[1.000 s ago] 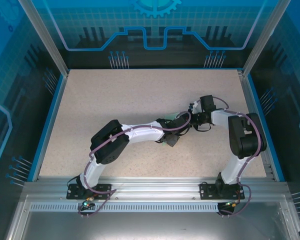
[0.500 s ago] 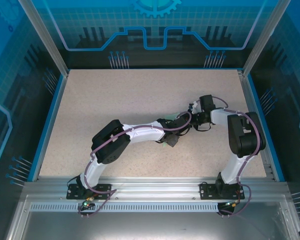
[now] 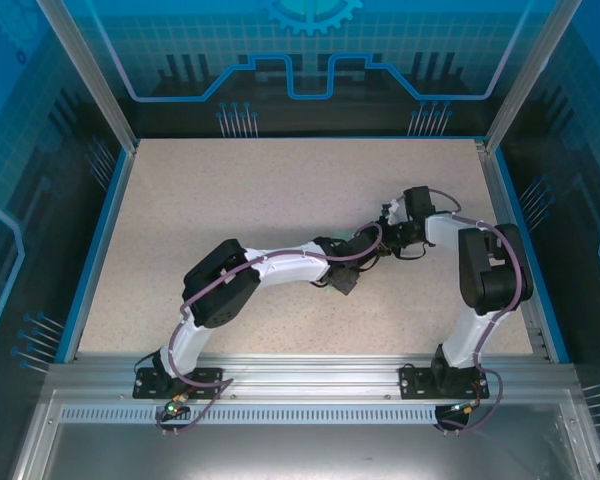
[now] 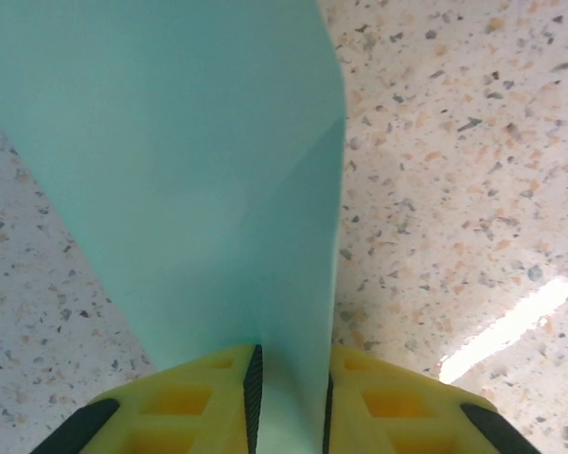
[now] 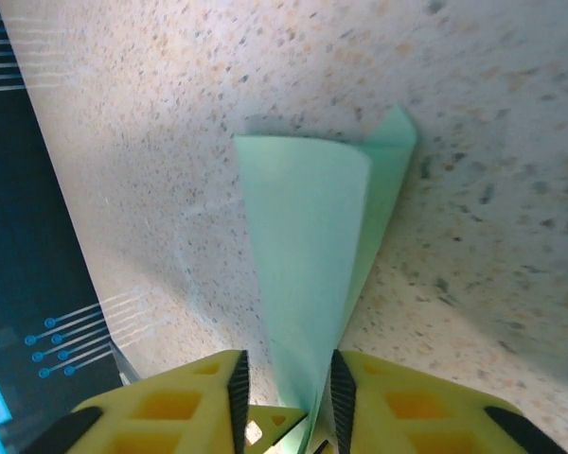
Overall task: Fold a paper plane with a square sheet of paper (fold left side to right side)
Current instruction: Fold the wing for the fifth time at the center of the table.
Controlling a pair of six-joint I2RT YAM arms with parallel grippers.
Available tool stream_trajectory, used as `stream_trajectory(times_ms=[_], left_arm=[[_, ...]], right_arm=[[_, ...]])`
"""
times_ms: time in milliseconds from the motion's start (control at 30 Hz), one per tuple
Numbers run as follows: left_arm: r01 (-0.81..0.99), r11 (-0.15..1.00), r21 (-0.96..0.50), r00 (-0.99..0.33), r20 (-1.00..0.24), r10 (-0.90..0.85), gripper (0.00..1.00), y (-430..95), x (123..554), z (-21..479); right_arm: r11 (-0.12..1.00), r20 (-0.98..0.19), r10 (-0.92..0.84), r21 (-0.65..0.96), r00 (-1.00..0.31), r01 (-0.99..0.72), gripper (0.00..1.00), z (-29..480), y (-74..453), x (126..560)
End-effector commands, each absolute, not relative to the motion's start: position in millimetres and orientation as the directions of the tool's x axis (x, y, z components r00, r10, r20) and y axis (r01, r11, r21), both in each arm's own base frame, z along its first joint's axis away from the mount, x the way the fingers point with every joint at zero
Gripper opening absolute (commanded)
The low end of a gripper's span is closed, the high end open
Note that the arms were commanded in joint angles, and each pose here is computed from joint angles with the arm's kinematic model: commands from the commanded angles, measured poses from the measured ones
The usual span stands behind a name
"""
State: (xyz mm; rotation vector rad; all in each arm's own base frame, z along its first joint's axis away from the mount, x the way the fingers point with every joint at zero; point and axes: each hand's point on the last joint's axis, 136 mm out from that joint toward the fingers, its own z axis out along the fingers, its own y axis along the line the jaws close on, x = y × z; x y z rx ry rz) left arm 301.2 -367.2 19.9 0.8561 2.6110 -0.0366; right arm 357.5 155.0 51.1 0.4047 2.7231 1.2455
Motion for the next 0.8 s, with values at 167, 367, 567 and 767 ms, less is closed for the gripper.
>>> stream_trajectory(times_ms=[167,367,567,767], left_arm=[[0.616,0.784,-0.079,-0.743,-0.390,0.545,0.19,-377,305,53],[0.594,0.782,-0.190,-0.781,-0.371,0.503,0.15,-373,311,52],[0.557,0.758,-0.340,-0.818,-0.383,0.430,0.13,-374,321,59],[0.503,0.719,-0.479,-0.858,-0.378,0.348,0.12,-368,329,64]], right_arm=[[0.677,-0.079,0.320,0.716,-0.944,0.169,0.56,70,120,354],[0.712,-0.121,0.323,0.685,-0.939,0.156,0.68,70,106,344],[0.690,-0.141,0.291,0.716,-0.946,0.106,0.71,73,113,337],[0.640,-0.128,0.266,0.765,-0.955,0.075,0.71,70,125,331]])
